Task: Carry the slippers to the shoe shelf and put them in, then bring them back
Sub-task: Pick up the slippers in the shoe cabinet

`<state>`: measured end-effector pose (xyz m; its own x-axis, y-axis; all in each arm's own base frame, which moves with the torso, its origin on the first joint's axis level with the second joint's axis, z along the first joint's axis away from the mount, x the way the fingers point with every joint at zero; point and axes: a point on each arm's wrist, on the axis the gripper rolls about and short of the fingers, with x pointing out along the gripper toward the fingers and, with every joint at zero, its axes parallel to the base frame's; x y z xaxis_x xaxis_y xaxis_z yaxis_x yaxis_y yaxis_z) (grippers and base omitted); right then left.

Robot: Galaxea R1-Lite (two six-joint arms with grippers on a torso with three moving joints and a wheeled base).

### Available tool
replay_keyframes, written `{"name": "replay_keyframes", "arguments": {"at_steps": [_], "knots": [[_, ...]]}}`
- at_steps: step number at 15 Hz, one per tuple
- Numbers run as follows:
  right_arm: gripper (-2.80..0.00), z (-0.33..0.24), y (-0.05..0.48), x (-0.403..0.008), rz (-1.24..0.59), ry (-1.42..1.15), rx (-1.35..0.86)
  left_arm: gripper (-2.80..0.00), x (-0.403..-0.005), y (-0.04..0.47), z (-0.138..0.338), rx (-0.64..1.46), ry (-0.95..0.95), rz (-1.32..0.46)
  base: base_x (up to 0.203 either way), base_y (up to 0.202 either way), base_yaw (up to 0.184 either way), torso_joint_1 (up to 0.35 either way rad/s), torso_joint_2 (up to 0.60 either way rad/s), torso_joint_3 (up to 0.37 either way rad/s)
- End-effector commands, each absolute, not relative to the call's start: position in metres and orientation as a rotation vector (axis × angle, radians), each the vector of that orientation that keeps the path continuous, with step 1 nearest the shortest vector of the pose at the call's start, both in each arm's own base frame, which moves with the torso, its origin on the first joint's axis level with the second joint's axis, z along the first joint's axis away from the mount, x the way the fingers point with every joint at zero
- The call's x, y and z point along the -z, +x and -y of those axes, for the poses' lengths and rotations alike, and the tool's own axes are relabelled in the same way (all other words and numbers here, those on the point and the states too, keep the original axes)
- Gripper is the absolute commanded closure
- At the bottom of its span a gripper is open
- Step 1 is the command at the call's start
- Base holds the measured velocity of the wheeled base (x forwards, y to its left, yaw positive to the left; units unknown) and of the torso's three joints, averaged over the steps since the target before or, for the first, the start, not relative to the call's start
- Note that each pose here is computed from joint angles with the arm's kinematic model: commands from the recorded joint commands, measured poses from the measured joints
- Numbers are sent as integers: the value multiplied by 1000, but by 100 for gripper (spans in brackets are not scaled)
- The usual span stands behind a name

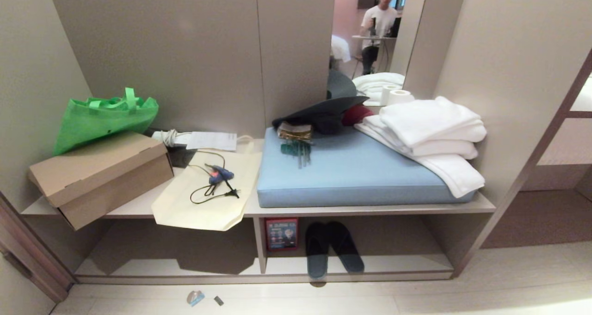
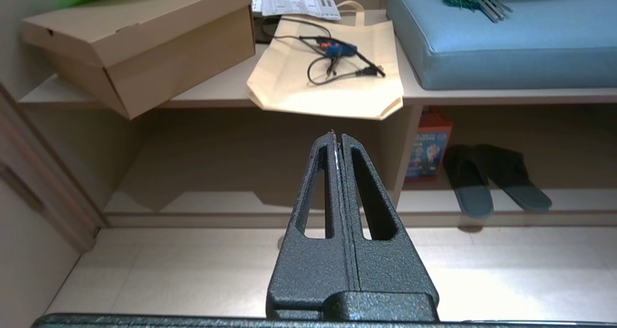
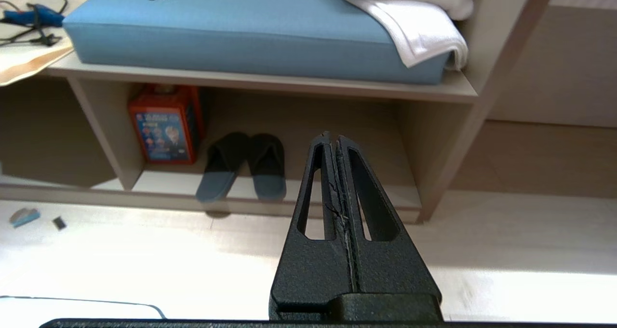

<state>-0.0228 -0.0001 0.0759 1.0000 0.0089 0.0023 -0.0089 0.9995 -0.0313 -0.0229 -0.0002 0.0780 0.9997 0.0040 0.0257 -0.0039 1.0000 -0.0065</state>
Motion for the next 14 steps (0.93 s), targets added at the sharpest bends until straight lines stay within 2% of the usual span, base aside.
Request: {"name": "replay_keyframes", "arguments": {"at_steps": [1,8,14], "knots": [[0,0,-23,-76,2,-31,-9,0,-76,-22,0,-5,-6,17,196,0,-1,2,-1,4],[0,0,-23,-76,2,-32,-9,0,-76,-22,0,-5,-7,17,180,0,-1,4,6,2],[0,0,-23,-76,2,-34,-9,0,-76,-22,0,-5,-6,17,0,0,0,0,0,0]]}}
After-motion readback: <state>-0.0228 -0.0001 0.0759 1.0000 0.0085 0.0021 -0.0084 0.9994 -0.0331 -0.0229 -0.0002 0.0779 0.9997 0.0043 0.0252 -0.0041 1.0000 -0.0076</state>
